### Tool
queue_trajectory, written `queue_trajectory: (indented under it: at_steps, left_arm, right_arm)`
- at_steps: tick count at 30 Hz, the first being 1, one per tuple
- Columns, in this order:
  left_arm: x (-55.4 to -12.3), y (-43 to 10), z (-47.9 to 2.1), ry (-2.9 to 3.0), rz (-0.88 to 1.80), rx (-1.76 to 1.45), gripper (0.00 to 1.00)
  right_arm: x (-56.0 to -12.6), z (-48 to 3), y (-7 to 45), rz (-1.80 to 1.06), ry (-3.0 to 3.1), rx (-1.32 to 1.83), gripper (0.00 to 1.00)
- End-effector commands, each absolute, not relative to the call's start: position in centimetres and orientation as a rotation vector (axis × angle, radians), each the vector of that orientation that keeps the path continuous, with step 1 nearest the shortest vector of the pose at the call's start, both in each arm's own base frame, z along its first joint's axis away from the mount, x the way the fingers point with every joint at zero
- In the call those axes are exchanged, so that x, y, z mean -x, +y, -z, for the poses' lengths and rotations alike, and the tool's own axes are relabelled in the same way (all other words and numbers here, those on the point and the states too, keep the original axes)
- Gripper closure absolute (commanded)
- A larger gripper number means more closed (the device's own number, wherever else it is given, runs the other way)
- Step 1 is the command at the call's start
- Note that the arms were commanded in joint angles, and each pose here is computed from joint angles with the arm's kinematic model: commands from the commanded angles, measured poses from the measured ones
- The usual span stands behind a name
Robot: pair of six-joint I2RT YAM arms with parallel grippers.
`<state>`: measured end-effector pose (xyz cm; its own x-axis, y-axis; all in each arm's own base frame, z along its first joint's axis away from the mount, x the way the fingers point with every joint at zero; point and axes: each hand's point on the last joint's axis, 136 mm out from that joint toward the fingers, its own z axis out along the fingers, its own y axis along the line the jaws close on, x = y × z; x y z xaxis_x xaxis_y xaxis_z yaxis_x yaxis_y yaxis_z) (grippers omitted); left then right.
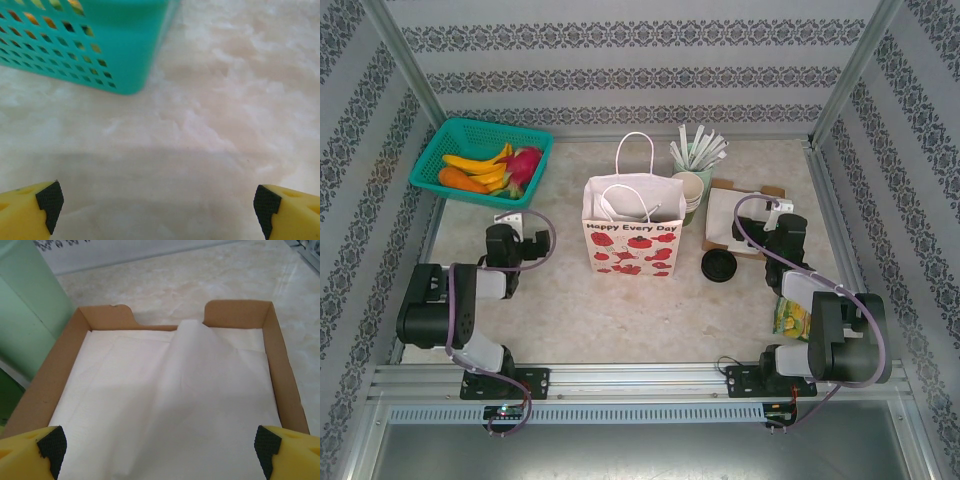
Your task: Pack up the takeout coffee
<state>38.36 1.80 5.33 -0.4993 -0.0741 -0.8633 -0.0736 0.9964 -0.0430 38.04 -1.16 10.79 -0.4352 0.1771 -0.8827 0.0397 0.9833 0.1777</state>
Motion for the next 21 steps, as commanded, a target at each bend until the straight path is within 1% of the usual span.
queue_trajectory:
  at_steps: [1,3,7,11,13,15,21]
  left_arm:
    - [-39.9,1.1,-8.2,1.981,-0.047,0.046,0.00]
    - [-39.7,1.8,-8.3,1.964,-0.086,0.086,0.00]
    - [-39.7,2.1,-8.4,1.957,-0.106,0.105,0.00]
    - [-39.7,2.1,-8.4,1.956,-0.108,0.106,0.00]
    - [-39.7,2.1,-8.4,1.957,-0.106,0.105,0.00]
    - [-39.7,2.1,-8.4,1.957,-0.107,0.104,0.01]
    - [-39.8,1.5,-8.3,1.966,-0.083,0.073,0.00]
  right_arm:
    - [-38.5,-12.6,-0.7,-0.158,1.925,-0.067,0.02]
    - [-38.8,-13.0,-0.5,-0.153,1.886,-0.042,0.02]
    - [-39.4,-11.8,0.7,-0.156,1.874,0.018,0.02]
    - [-38.3,-10.7,1.8,-0.098,1.829,0.076,0.02]
    - [-38.3,-10.6,1.2,-0.070,1.842,0.040,0.02]
    - [-39.7,-10.6,-0.6,-0.008,1.880,-0.072,0.02]
    - [-39.8,-10.6,-0.3,-0.014,1.885,-0.053,0.02]
